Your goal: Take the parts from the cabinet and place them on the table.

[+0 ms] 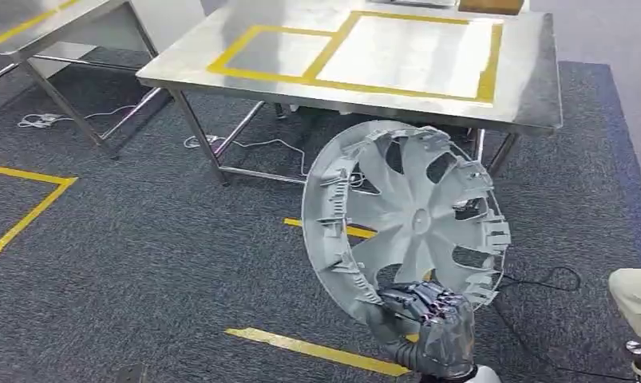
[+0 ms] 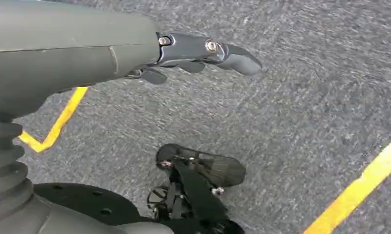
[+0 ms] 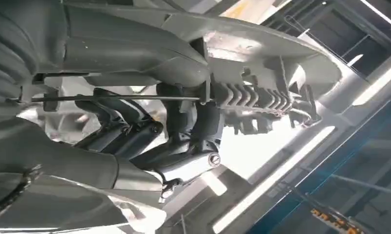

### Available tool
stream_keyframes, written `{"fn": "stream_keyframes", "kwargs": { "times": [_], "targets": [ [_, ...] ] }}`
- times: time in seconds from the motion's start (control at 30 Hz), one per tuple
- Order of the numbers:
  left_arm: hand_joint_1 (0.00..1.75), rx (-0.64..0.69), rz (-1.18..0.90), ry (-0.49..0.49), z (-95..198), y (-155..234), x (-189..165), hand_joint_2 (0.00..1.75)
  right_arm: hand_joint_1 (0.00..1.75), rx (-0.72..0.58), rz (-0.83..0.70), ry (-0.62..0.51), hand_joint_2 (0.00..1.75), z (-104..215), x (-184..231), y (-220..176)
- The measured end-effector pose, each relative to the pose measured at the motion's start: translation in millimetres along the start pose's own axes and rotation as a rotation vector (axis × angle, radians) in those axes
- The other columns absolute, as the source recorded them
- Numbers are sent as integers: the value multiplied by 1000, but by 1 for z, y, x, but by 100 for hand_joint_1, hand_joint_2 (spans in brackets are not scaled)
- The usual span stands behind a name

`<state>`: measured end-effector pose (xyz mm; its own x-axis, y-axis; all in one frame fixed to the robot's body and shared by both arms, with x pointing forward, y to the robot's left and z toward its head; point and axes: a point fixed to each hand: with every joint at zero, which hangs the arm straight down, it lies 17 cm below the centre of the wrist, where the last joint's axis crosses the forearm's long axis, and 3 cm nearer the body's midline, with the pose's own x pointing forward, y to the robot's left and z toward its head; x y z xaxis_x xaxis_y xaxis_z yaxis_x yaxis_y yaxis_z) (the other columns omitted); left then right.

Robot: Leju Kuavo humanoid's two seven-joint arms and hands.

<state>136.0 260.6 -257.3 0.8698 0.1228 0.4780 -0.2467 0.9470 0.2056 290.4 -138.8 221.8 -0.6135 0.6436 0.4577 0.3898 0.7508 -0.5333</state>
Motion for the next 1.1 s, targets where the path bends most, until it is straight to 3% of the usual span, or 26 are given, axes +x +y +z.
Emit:
{"fn": "stream_keyframes", "kwargs": {
  "times": [0.5,1.1],
  "targets": [
    [0,-51,-31,-36,9,-31,10,175,175,-6,10,1,175,1,-2,-5],
    [0,-52,-33,-33,9,-32,10,175,175,-37,-22,31,175,0,-11,-13]
  ]
}}
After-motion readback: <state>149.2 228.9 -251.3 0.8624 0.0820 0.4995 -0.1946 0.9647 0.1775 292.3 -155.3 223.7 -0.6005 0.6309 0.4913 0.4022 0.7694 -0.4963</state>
